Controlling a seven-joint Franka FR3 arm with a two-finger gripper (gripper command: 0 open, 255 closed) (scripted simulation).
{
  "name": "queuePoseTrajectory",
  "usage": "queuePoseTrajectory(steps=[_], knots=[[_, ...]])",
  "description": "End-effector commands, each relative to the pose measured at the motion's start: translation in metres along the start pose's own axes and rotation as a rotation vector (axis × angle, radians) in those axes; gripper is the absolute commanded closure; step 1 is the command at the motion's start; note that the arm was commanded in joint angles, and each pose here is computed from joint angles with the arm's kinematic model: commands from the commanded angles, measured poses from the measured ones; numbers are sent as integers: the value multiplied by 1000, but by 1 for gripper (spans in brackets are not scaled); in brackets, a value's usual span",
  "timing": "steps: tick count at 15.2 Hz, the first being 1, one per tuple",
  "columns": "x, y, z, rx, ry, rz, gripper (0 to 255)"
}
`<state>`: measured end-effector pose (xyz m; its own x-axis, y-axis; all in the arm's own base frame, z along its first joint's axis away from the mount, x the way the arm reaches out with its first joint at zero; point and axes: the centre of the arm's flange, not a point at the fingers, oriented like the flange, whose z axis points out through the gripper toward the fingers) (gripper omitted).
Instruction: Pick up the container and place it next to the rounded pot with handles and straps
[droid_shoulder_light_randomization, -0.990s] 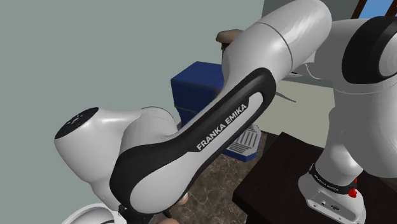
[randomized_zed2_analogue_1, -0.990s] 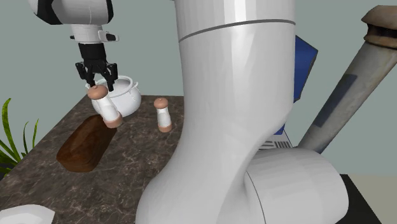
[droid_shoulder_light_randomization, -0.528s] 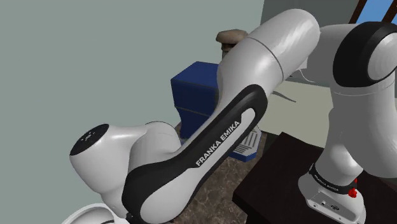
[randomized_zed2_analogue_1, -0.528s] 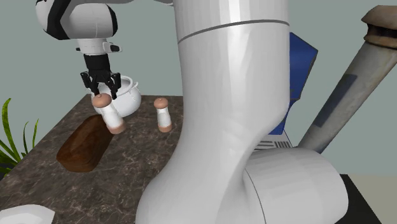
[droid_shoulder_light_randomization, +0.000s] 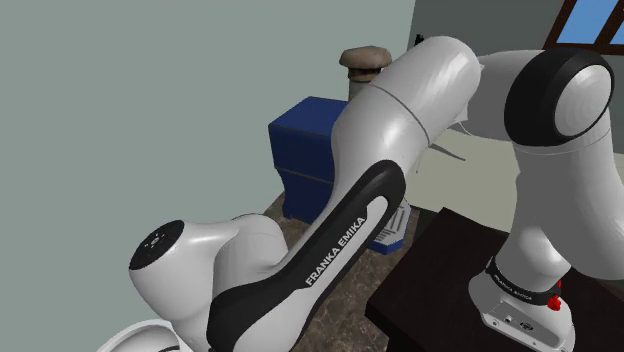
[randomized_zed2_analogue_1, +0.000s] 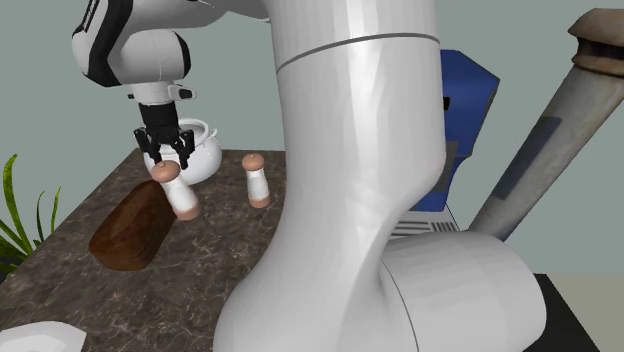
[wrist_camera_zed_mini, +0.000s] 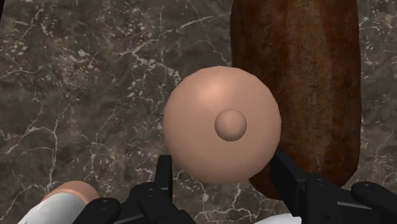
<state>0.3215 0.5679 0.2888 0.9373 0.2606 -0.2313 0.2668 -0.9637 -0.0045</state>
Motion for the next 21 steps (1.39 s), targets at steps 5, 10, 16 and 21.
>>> queuePoseTrajectory(steps=[5, 10, 16, 21], knots=[[7, 0, 31, 0, 0, 0, 255], [11, 0, 45, 0, 0, 0, 255], [11, 0, 45, 0, 0, 0, 0], [11, 0, 45, 0, 0, 0, 0]])
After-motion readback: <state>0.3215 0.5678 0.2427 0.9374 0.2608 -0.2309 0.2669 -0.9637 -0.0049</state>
